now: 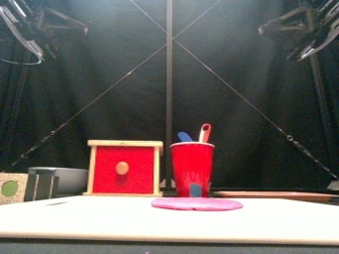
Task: Get the cutter from the drawer then cut the dough then place the extra dough in the bowl
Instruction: Open the drawer
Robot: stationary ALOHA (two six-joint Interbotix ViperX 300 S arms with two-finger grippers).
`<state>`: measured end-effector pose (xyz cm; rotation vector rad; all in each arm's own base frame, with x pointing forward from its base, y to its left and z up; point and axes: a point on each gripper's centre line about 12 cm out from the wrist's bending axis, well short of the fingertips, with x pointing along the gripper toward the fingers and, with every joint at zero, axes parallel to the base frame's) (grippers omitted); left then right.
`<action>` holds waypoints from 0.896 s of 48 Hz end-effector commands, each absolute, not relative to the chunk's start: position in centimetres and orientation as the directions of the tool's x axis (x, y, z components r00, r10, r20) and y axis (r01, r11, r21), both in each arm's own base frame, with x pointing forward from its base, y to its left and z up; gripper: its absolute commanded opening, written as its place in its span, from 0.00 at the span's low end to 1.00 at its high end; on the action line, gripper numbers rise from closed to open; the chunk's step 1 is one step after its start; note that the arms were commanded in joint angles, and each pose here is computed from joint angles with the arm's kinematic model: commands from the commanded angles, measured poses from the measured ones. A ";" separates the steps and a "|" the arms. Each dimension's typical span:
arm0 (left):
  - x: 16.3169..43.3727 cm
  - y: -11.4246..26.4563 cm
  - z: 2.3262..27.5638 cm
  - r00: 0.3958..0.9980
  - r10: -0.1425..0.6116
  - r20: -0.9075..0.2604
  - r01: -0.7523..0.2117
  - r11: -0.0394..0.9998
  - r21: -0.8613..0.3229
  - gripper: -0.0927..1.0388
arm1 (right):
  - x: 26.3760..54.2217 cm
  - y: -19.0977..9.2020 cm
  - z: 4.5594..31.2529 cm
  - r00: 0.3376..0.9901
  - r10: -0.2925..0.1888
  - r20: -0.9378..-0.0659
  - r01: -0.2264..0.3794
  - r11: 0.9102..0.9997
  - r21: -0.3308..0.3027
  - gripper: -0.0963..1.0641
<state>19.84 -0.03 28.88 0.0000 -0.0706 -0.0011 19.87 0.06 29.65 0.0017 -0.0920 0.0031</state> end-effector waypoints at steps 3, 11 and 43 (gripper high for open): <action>21.5 0.6 27.0 0.999 0.053 0.014 -0.049 0.984 -0.173 0.08 | 20.8 -0.5 29.0 0.998 -0.025 0.051 0.025 1.000 -0.001 0.09; 22.3 1.7 26.3 0.988 0.149 0.033 -0.129 0.929 -0.346 0.09 | 23.3 -1.4 28.7 0.998 -0.062 -0.012 0.062 0.998 0.006 0.11; 28.6 -2.5 19.0 0.964 0.214 -0.160 -0.265 0.688 -0.676 0.11 | 40.8 -9.5 28.1 0.939 -0.211 -0.273 0.199 0.977 -0.072 0.11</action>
